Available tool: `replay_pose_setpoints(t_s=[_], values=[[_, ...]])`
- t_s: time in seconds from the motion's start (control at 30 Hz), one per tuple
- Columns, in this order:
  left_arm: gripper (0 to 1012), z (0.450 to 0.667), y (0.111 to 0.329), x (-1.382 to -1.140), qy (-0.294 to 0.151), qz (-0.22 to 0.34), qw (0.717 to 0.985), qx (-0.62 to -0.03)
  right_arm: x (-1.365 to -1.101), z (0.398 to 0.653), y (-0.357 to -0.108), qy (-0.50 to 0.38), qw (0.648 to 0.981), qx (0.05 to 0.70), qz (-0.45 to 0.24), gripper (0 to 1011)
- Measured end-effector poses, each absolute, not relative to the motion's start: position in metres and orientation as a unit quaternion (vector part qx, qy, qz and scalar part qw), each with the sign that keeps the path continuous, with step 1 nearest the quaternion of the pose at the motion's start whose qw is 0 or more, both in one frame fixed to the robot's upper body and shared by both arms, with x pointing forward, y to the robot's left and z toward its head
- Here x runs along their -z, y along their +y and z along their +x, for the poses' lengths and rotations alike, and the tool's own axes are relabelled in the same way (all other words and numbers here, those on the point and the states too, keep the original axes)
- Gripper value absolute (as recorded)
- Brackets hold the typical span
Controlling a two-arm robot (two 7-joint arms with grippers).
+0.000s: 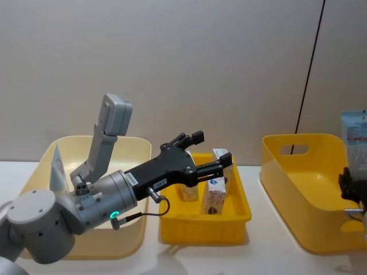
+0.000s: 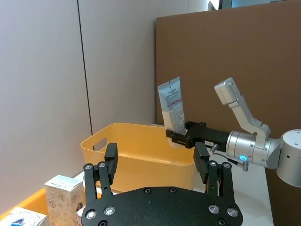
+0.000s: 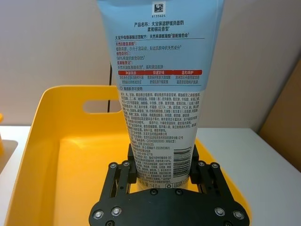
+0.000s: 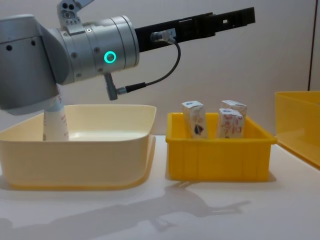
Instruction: Bimanual collaborative sorting of washing and personal care products
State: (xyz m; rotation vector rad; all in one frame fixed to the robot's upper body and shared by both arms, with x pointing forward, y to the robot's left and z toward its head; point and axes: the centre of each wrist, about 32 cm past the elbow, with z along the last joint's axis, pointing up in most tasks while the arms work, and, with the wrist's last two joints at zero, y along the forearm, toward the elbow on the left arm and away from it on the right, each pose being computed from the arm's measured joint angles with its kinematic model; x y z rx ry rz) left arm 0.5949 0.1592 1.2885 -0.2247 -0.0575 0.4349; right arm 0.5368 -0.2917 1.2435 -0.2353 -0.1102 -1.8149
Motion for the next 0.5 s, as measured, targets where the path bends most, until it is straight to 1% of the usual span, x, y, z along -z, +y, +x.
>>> replay_pose_setpoints(t_s=[0.17, 0.23, 0.37, 0.43, 0.47, 0.5], values=[[1003, 0.5949, 0.1591, -1.2885, -0.028, -0.111, 0.97, -0.215, -1.2394, 0.5391, -0.2881, -0.037, 0.611, 0.783, -0.111, 591], [1003, 0.5949, 0.1591, -1.2885, -0.028, -0.111, 0.97, -0.215, -1.2383, 0.54, -0.2871, -0.034, 0.611, 0.782, -0.114, 629], [1003, 0.5949, 0.1592, -1.2885, -0.028, -0.111, 0.97, -0.215, -1.2366, 0.5409, -0.2856, -0.03, 0.612, 0.781, -0.117, 752], [1003, 0.5949, 0.1591, -1.2885, -0.028, -0.111, 0.97, -0.215, -1.236, 0.5413, -0.2848, -0.029, 0.613, 0.781, -0.119, 829], [1003, 0.5949, 0.1592, -1.2885, -0.028, -0.111, 0.97, -0.215, -1.2357, 0.5415, -0.2846, -0.028, 0.613, 0.781, -0.119, 841], [1003, 0.5949, 0.1591, -1.2885, -0.028, -0.111, 0.97, -0.215, -1.2355, 0.5416, -0.2844, -0.028, 0.613, 0.781, -0.12, 883]])
